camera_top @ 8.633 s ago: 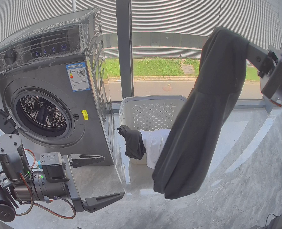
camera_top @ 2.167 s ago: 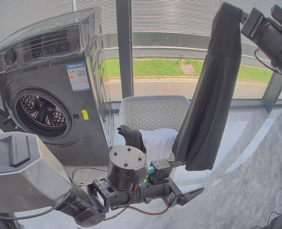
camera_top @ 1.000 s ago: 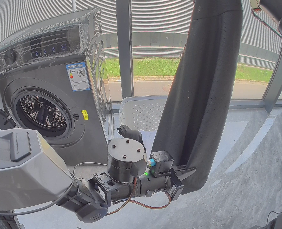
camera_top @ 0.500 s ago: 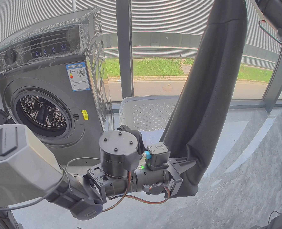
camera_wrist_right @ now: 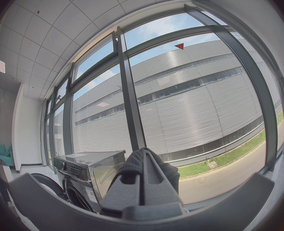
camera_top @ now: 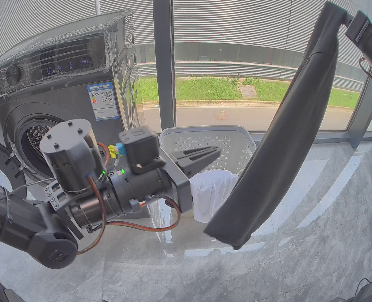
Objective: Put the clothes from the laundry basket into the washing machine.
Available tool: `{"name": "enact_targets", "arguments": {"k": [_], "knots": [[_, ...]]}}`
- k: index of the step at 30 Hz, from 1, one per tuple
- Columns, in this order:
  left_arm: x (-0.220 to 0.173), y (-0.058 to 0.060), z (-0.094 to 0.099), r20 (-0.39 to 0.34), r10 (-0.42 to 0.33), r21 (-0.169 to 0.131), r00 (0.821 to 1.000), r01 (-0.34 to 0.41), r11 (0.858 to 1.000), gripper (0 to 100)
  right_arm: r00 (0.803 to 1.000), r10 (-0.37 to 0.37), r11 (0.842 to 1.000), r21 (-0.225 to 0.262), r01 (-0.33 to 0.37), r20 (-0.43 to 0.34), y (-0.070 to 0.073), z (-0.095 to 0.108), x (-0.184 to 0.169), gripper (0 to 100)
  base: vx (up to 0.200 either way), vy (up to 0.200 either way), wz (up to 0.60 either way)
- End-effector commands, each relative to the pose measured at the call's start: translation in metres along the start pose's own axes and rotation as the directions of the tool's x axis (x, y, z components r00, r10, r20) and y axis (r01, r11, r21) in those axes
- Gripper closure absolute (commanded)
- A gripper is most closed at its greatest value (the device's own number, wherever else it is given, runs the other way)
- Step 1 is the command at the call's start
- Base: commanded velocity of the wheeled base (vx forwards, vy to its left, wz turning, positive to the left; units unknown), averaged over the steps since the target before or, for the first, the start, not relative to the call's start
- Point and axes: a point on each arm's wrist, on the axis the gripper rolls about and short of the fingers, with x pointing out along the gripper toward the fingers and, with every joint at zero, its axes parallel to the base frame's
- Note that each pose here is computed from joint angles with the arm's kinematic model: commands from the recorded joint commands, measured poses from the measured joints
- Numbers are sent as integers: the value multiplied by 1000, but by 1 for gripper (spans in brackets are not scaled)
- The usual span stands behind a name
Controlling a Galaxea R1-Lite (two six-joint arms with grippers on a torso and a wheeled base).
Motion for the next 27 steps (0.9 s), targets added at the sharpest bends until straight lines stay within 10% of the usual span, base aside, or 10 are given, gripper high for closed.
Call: {"name": "enact_targets", "arguments": {"k": [1,11,21,22,27], "knots": [[-19,6,27,77,43,32,996,-46,998,100,1000,-8,1000,-8,7,-26,-3,-6,-8,100,0,0,0],[-27,12,27,65,68,34,996,-70,997,100,1000,20,1000,0,-20,-10,0,0,-9,100,0,0,0],[-18,16,-45,-164,45,-53,986,-54,997,100,988,122,991,38,-126,90,17,32,-16,100,0,0,0],[-17,17,-50,-180,38,-57,983,-49,997,0,987,130,990,41,-135,98,19,35,-16,100,0,0,0],[-13,17,-67,-227,24,-75,974,-43,996,0,980,161,984,55,-168,113,25,40,-20,100,0,0,0]]}}
